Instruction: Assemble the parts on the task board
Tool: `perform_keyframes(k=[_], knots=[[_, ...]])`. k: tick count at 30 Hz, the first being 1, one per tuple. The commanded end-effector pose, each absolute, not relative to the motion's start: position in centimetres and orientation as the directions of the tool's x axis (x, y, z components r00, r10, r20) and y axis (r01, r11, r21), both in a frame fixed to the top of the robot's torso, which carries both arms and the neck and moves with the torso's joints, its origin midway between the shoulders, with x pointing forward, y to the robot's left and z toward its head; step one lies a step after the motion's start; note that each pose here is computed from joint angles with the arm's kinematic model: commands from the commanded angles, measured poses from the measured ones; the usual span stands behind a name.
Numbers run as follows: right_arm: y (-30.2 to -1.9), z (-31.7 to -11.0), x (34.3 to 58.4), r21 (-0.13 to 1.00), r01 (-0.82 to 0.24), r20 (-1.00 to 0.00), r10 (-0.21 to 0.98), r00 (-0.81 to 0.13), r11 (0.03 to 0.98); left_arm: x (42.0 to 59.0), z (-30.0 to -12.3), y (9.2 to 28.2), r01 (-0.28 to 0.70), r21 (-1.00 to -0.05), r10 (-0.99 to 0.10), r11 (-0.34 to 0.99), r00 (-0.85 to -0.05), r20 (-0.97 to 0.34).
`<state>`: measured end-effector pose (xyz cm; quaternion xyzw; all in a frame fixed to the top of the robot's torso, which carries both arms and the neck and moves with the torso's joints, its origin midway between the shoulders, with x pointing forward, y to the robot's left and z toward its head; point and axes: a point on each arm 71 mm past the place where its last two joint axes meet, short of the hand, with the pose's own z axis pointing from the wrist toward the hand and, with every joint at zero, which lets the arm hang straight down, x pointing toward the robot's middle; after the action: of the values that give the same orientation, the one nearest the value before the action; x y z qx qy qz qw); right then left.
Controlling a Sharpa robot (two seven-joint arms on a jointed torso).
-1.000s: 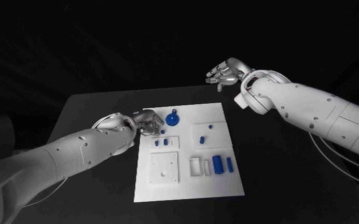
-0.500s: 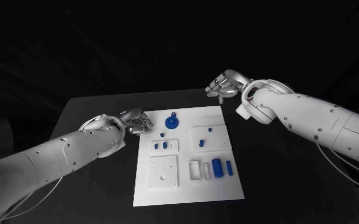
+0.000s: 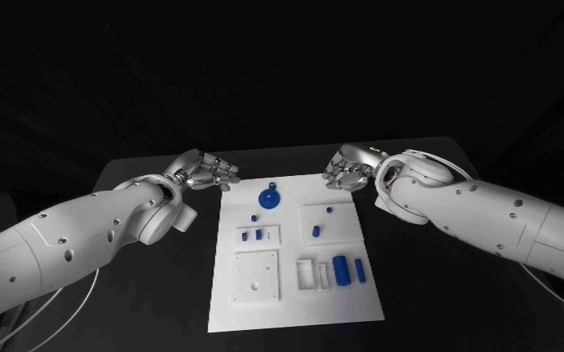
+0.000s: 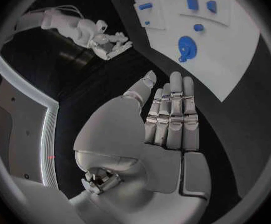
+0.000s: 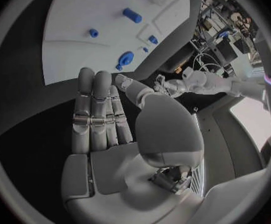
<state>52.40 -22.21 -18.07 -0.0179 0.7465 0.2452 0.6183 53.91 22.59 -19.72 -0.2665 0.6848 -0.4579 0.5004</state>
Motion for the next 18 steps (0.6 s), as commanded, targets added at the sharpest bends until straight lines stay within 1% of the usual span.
perform_keyframes(k=[1,8,14,18], knots=[[-22.2,-18.9,52.0,0.154,-0.321,-0.977,0.096,-0.189,0.934,53.5,-19.2,22.4,0.029,-0.968,-0.905,0.248,-0.349,-0.243],[-21.8,-20.9,51.2,0.067,-0.322,-0.985,0.011,-0.170,0.944,52.7,-18.8,21.8,0.023,-0.982,-0.905,0.186,-0.384,-0.180],[-20.9,-21.9,50.7,0.042,-0.331,-0.989,-0.007,-0.146,0.943,52.3,-18.7,21.3,0.026,-0.985,-0.902,0.169,-0.399,-0.165],[-20.5,-22.3,50.6,0.035,-0.333,-0.989,-0.015,-0.146,0.942,52.3,-18.6,21.2,0.026,-0.986,-0.901,0.167,-0.401,-0.163]])
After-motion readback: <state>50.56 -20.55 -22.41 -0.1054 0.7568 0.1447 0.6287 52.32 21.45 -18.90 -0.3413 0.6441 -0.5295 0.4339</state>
